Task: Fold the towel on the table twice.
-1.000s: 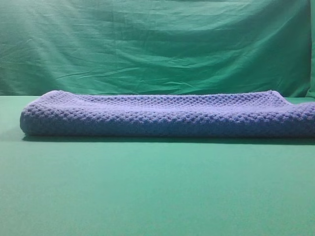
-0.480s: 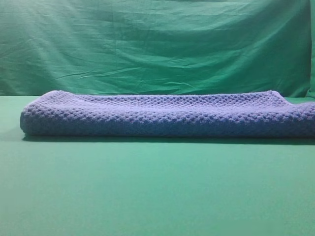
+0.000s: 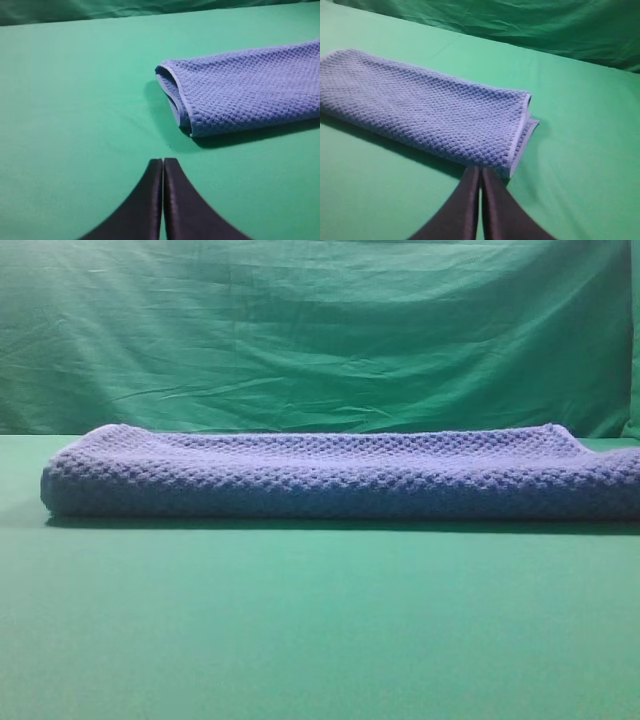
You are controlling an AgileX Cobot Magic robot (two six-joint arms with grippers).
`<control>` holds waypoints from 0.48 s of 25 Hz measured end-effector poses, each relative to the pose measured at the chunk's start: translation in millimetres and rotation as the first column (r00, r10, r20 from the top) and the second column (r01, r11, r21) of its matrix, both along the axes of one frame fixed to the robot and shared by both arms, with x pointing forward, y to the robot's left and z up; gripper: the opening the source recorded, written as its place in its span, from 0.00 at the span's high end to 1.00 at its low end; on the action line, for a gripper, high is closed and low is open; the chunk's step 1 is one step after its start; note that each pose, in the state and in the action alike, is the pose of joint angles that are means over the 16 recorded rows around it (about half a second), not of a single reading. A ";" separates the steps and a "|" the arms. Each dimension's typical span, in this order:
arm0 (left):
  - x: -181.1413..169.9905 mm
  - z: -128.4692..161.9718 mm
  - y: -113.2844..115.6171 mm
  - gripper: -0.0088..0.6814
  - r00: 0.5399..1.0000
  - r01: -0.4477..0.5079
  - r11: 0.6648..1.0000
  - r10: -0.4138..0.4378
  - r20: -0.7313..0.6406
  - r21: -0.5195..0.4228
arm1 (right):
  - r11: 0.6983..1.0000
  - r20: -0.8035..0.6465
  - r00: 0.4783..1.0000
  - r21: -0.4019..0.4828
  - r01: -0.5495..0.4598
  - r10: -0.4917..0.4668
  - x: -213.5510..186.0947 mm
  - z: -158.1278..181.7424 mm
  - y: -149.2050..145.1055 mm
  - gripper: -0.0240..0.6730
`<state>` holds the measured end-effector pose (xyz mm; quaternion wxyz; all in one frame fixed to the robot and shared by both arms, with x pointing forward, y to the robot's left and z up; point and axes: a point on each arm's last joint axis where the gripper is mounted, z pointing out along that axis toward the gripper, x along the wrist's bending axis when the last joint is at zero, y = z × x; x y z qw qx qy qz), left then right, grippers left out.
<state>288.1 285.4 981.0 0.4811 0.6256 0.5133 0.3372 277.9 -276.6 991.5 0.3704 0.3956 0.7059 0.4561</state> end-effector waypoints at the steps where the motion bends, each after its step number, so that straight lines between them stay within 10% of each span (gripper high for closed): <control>1: -0.6 -1.2 0.6 0.99 1.000 -0.002 1.000 0.002 0.008 0.010 | 1.000 0.001 1.000 -0.007 0.002 -0.002 0.2 -1.3 -0.4 0.97; 12: -2.0 -15.2 2.9 0.99 0.999 -0.011 0.999 0.009 0.030 0.050 | 0.997 -0.041 0.999 -0.071 0.010 -0.013 3.3 -31.4 -2.1 0.97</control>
